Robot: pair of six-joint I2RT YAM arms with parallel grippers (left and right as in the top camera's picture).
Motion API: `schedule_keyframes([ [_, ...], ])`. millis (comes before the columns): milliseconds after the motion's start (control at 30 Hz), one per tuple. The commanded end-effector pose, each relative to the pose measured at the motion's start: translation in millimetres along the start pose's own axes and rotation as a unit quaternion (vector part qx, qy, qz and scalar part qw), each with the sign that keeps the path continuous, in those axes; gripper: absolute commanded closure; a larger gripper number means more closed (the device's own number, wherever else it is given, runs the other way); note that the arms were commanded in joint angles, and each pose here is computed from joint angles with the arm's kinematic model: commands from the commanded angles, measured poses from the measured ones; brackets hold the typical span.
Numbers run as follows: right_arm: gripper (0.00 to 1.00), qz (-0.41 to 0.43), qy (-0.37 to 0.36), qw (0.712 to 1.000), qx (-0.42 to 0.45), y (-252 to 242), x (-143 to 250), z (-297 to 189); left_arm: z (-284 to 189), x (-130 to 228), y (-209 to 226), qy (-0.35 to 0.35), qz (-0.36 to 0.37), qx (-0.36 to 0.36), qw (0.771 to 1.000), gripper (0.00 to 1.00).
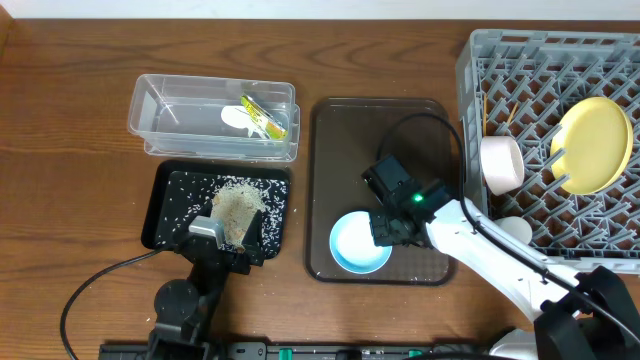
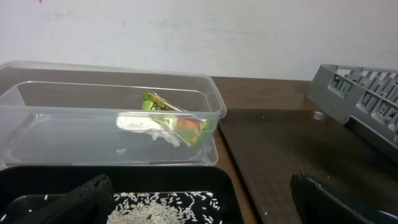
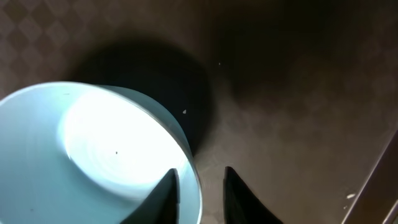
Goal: Sort waste into correct bins and load items into the dishwasher rack
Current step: 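Grasp the rim of the blue bowl with the right gripper, then carry the blue bowl into the dish rack and stand it upright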
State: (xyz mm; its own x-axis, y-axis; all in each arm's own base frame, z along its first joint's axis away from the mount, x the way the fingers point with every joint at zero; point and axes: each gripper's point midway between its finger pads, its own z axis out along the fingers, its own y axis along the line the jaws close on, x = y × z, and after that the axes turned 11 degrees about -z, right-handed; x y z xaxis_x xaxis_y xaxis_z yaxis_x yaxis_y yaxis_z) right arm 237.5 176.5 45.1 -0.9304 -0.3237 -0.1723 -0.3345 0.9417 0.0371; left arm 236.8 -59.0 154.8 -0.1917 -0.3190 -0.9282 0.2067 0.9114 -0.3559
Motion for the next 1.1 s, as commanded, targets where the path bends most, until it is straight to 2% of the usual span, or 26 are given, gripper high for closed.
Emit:
schedule_keyframes([
  [0,0.74,0.016,0.003,1.0,0.001,-0.1,5.7,1.7,1.8,13.3,7.3,0.014,0.005,-0.01,1.0,0.07],
  [67,0.76,0.016,0.006,1.0,0.001,0.8,10.8,6.8,1.8,13.3,7.3,0.014,0.005,-0.01,1.0,0.07],
  [133,0.71,0.025,0.009,1.0,0.002,0.1,15.9,11.9,1.8,13.3,7.3,0.014,0.005,-0.01,1.0,0.07],
  [167,0.72,0.029,0.012,1.0,0.003,-0.8,18.1,13.2,1.8,13.3,7.3,0.014,0.005,-0.01,1.0,0.07],
  [267,0.96,0.029,0.013,0.999,0.003,-1.2,19.2,13.3,1.8,13.4,7.4,0.014,0.005,-0.01,1.0,0.07],
  [300,0.99,0.028,0.011,1.0,0.004,-1.2,17.9,12.8,1.8,13.3,7.3,0.014,0.005,-0.01,1.0,0.07],
  [433,0.99,0.015,-0.014,0.999,0.037,-16.8,1.8,-1.5,1.8,13.3,7.3,0.014,0.005,-0.01,1.0,0.07],
  [567,0.99,0.03,-0.077,0.983,0.162,-63.4,-30.0,-52.2,1.8,13.3,7.3,0.014,0.005,-0.01,1.0,0.07],
  [700,0.99,0.055,-0.183,0.923,0.334,-116.7,-64.6,-138.8,1.8,13.4,7.3,0.014,0.005,-0.01,1.0,0.07],
  [800,0.99,0.085,-0.258,0.849,0.454,-146.8,-79.2,-204.1,1.8,13.4,7.3,0.014,0.005,-0.01,1.0,0.07],
  [833,0.99,0.095,-0.277,0.815,0.5,-156.3,-82.1,-225.7,1.8,13.4,7.3,0.014,0.005,-0.01,1.0,0.07],
  [933,0.99,0.125,-0.292,0.742,0.59,-177.9,-83.4,-264.1,1.8,13.3,7.3,0.014,0.005,-0.01,1.0,0.07],
  [1000,0.99,0.149,-0.287,0.721,0.613,-193.8,-86.0,-273.6,1.8,13.3,7.3,0.014,0.005,-0.01,1.0,0.07],
  [1067,0.99,0.157,-0.27,0.725,0.614,-213.7,-92.5,-270.8,1.8,13.4,7.3,0.014,0.005,-0.01,1.0,0.07],
])
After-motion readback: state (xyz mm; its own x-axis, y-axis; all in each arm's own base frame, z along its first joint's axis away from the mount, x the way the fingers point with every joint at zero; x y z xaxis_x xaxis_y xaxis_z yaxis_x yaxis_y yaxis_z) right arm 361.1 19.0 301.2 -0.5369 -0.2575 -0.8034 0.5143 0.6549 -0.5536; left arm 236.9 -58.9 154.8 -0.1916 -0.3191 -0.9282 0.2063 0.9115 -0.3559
